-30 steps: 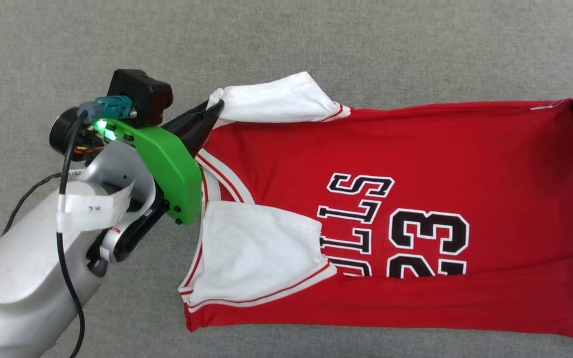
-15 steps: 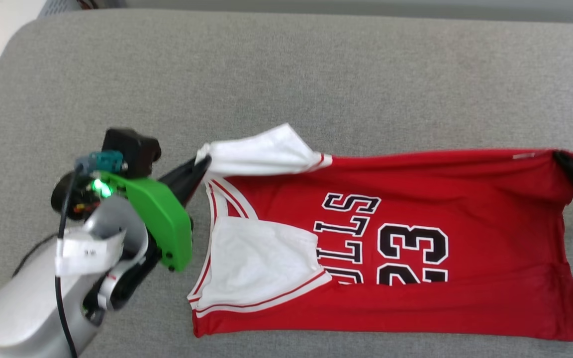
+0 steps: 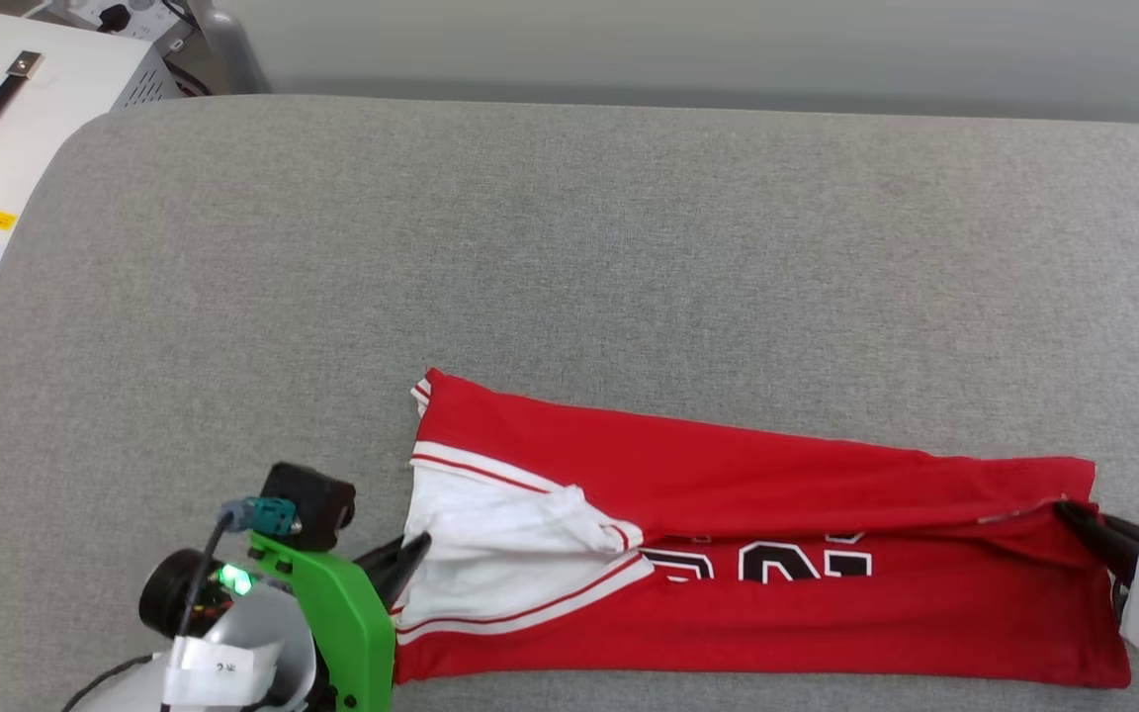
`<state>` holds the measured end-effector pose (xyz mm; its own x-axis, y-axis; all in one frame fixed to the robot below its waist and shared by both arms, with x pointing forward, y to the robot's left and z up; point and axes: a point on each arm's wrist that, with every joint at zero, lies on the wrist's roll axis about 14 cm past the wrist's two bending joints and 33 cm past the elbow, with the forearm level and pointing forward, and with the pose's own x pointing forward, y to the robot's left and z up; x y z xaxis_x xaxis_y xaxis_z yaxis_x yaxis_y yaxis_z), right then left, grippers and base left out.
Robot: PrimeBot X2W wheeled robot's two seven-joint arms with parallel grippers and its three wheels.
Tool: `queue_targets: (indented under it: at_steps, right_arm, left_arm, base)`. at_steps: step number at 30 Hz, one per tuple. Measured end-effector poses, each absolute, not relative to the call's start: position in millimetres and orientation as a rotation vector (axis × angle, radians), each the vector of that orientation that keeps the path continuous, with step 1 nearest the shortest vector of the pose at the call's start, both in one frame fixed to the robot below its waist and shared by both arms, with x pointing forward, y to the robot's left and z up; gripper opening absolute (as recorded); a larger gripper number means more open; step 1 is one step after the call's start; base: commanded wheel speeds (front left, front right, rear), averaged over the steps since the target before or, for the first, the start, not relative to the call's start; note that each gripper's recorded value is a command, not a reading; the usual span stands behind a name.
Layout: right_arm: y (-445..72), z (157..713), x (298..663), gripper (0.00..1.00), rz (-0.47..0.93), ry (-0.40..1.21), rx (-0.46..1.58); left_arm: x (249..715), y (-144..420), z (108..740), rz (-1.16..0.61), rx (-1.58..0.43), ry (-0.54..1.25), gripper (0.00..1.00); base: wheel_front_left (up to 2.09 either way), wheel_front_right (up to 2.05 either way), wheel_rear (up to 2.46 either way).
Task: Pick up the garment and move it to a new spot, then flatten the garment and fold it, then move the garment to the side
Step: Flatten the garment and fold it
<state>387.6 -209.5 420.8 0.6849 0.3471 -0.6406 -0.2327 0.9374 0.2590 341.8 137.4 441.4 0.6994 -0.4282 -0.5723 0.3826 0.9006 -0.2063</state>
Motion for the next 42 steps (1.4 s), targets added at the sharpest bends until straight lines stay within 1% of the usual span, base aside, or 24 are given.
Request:
queue_targets:
  at_steps: [4, 10, 11, 12, 13, 17, 20, 21, 23, 28, 30, 32, 33, 39, 42]
  right_arm:
    - [-213.3, 413.1, 374.4, 0.0, 0.339, 0.793, 0.119]
    - [-216.1, 406.6, 365.8, 0.0, 0.369, 0.816, 0.016]
    - [-215.8, 406.1, 365.1, 0.02, 0.371, 0.815, 0.012]
    - [-215.4, 405.6, 364.3, 0.43, 0.373, 0.814, 0.009]
    - [-215.5, 405.2, 364.0, 1.0, 0.373, 0.811, 0.007]
    - [-214.0, 403.8, 359.2, 1.0, 0.379, 0.817, 0.002]
    - [-211.0, 407.5, 354.8, 1.0, 0.385, 0.813, 0.028]
    - [-211.6, 411.4, 348.6, 1.0, 0.385, 0.822, 0.039]
    - [-214.2, 415.9, 345.9, 1.0, 0.376, 0.822, 0.049]
    - [-218.7, 438.9, 352.4, 1.0, 0.343, 0.76, 0.087]
    - [-216.8, 446.1, 355.8, 1.0, 0.336, 0.743, 0.111]
    - [-215.3, 452.5, 359.7, 1.0, 0.327, 0.728, 0.128]
    - [-213.7, 457.2, 364.6, 1.0, 0.305, 0.713, 0.152]
    - [-216.5, 445.7, 372.3, 1.0, 0.211, 0.73, 0.256]
    - [-224.1, 434.9, 376.3, 1.0, 0.152, 0.753, 0.265]
  left_arm:
    - [333.4, 137.0, 427.2, -0.457, -0.054, 0.696, 0.0]
    - [326.7, 129.5, 413.1, -0.471, -0.061, 0.73, 0.0]
    - [325.9, 129.2, 411.4, -0.472, -0.059, 0.734, 0.27]
    - [324.8, 129.0, 409.1, -0.471, -0.058, 0.741, 0.76]
    - [323.6, 129.4, 406.5, -0.469, -0.054, 0.748, 1.0]
    - [320.8, 131.0, 402.1, -0.462, -0.04, 0.756, 1.0]
    - [323.6, 130.3, 408.8, -0.457, -0.051, 0.718, 1.0]
    - [330.1, 132.6, 421.1, -0.433, -0.068, 0.657, 1.0]
    - [338.7, 136.4, 434.5, -0.402, -0.083, 0.592, 1.0]
    - [367.3, 152.2, 483.9, -0.305, -0.138, 0.356, 1.0]
    - [374.2, 158.1, 496.6, -0.276, -0.148, 0.288, 1.0]
    - [378.0, 163.0, 502.9, -0.255, -0.138, 0.242, 1.0]
    - [382.0, 168.2, 508.7, -0.24, -0.082, 0.17, 1.0]
    - [390.3, 174.3, 518.6, -0.227, -0.026, 0.038, 1.0]
    - [396.7, 183.7, 519.9, -0.199, 0.028, 0.003, 1.0]
  base:
    - [0.0, 0.0, 0.0]
    - [0.0, 0.0, 0.0]
    - [0.0, 0.0, 0.0]
    - [0.0, 0.0, 0.0]
    - [0.0, 0.0, 0.0]
    - [0.0, 0.0, 0.0]
    - [0.0, 0.0, 0.0]
    - [0.0, 0.0, 0.0]
    - [0.0, 0.0, 0.0]
    - [0.0, 0.0, 0.0]
    - [0.0, 0.0, 0.0]
    - [0.0, 0.0, 0.0]
    - [0.0, 0.0, 0.0]
    - [0.0, 0.0, 0.0]
    - [0.0, 0.0, 0.0]
